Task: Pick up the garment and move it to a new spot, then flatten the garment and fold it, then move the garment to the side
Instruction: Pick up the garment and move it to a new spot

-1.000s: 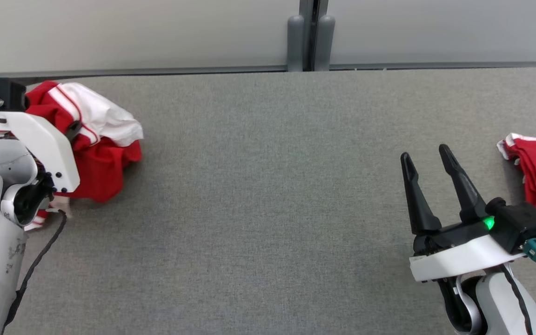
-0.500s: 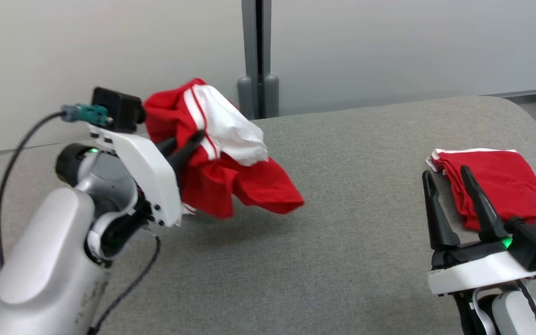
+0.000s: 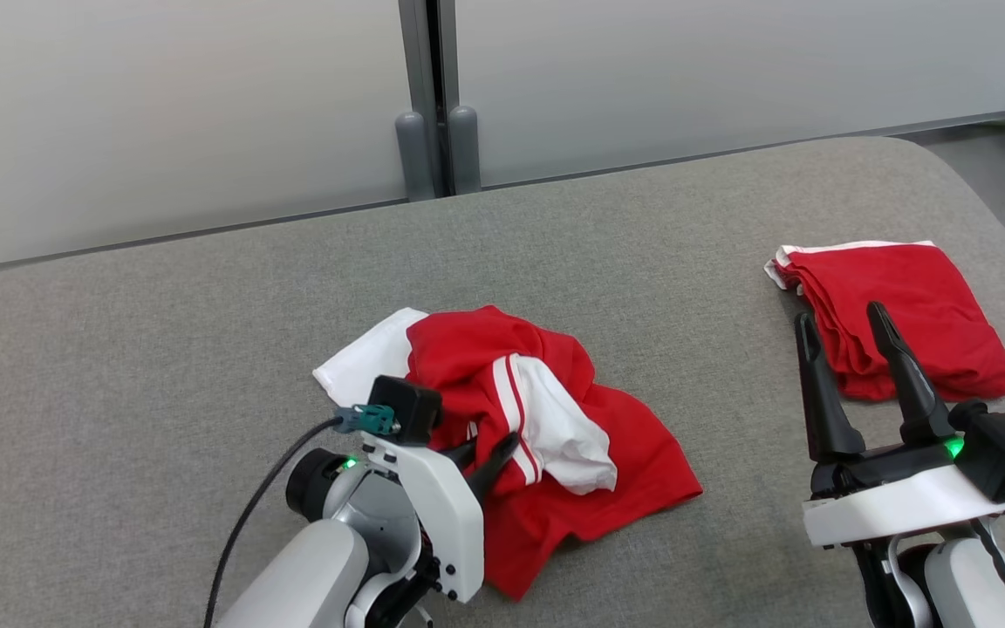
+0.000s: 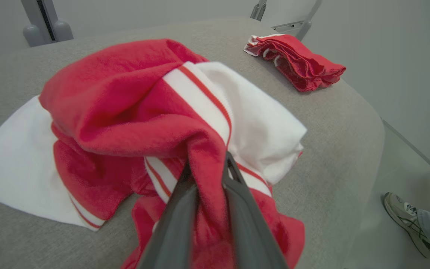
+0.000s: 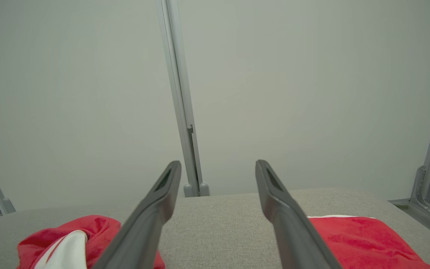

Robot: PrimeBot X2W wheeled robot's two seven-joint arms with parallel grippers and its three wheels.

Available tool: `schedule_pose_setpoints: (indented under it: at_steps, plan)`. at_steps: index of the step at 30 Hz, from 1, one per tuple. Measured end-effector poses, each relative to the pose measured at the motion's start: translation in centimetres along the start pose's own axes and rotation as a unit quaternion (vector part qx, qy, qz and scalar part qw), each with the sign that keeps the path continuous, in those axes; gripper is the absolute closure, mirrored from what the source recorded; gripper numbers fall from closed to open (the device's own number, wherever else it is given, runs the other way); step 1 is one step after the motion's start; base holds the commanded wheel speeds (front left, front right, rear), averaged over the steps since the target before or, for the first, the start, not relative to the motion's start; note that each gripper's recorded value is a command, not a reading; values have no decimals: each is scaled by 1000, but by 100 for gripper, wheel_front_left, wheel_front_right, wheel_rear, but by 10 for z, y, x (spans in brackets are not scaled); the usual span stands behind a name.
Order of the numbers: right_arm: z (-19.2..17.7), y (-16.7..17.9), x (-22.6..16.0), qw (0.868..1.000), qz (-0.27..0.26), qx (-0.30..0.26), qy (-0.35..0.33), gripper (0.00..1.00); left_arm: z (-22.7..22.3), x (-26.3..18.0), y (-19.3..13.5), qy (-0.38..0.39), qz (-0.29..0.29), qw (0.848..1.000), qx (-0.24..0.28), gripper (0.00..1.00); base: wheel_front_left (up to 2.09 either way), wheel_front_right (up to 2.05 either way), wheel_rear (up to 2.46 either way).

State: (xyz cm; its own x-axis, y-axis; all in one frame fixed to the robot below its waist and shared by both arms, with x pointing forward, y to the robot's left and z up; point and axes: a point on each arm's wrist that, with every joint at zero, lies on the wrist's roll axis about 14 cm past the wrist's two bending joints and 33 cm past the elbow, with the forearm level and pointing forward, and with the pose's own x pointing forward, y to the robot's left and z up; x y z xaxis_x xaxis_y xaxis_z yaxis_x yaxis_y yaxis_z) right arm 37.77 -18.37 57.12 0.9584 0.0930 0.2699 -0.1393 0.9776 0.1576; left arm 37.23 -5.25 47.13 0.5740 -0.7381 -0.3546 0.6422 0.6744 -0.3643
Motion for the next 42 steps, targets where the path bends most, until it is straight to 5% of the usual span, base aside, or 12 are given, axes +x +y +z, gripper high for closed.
schedule_pose_setpoints:
  at_steps: [1,2,11,20,26,42]
  plan:
    - [-2,1,1,1000,1,1,3,0,-11,4,1,11,1,1000,1,39,0,0,0]
    - [-4,1,2,1000,1,1,5,0,-19,6,3,17,5,1000,0,0,0,0,0]
    - [-11,8,9,1000,17,3,13,0,-6,9,13,-24,13,1000,13,0,0,0,0]
    - [-5,25,9,999,43,4,5,0,36,-34,43,-88,66,992,69,0,0,0,0]
    - [-3,33,7,998,56,3,4,0,65,-84,78,-168,149,969,105,0,0,0,0]
    - [-29,22,-9,998,40,1,48,0,54,-171,128,-306,311,898,56,0,0,0,0]
